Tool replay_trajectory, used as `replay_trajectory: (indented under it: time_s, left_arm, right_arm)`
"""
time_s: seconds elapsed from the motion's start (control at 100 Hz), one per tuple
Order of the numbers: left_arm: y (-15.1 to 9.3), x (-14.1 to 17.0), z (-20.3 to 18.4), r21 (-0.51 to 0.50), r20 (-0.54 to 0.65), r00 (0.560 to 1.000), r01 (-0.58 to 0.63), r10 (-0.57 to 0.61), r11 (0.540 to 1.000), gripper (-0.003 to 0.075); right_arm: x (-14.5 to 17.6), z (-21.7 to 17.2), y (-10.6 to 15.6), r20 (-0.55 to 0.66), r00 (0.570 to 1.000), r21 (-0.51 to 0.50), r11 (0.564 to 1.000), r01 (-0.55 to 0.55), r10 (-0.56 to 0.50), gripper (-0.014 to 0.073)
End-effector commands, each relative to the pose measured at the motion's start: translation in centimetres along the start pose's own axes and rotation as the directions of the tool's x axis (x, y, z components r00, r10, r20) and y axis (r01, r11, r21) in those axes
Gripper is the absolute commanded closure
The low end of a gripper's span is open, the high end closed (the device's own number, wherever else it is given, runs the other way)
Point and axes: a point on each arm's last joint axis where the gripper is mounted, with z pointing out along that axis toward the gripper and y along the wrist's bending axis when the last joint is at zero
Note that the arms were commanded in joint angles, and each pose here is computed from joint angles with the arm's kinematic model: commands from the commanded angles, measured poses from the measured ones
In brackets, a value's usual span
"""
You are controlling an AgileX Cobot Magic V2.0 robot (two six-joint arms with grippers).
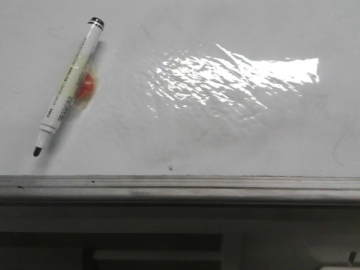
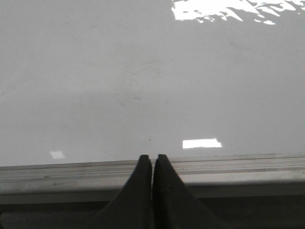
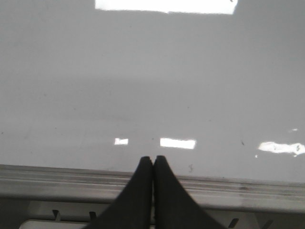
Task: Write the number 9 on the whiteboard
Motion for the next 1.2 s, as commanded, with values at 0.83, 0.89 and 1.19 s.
replay_trajectory:
  time_s: [0.83, 0.89, 1.19]
  left_arm:
    - [0.1, -1.0, -0.1, -0.038, 0.164, 0.979, -0.118, 0.122, 0.992, 0.0741]
    - [0.1, -1.0, -0.1, -0.032, 0.167, 0.980, -0.102, 0.106, 0.994, 0.0741]
    - [-0.1, -2.1, -0.4, -0.012, 0.295, 0.953, -0.074, 0.075, 0.997, 0.0741]
  right_arm:
    - [-1.0, 0.0, 0.1, 0.197, 0.976, 0.020, 0.996, 0.093, -0.095, 0.0656]
    - [-1.2, 0.0, 0.1, 0.218, 0.969, 0.025, 0.994, 0.110, -0.113, 0.0656]
    - [-2.1, -0.2, 0.2, 0.305, 0.952, -0.020, 1.000, -0.006, 0.012, 0.0656]
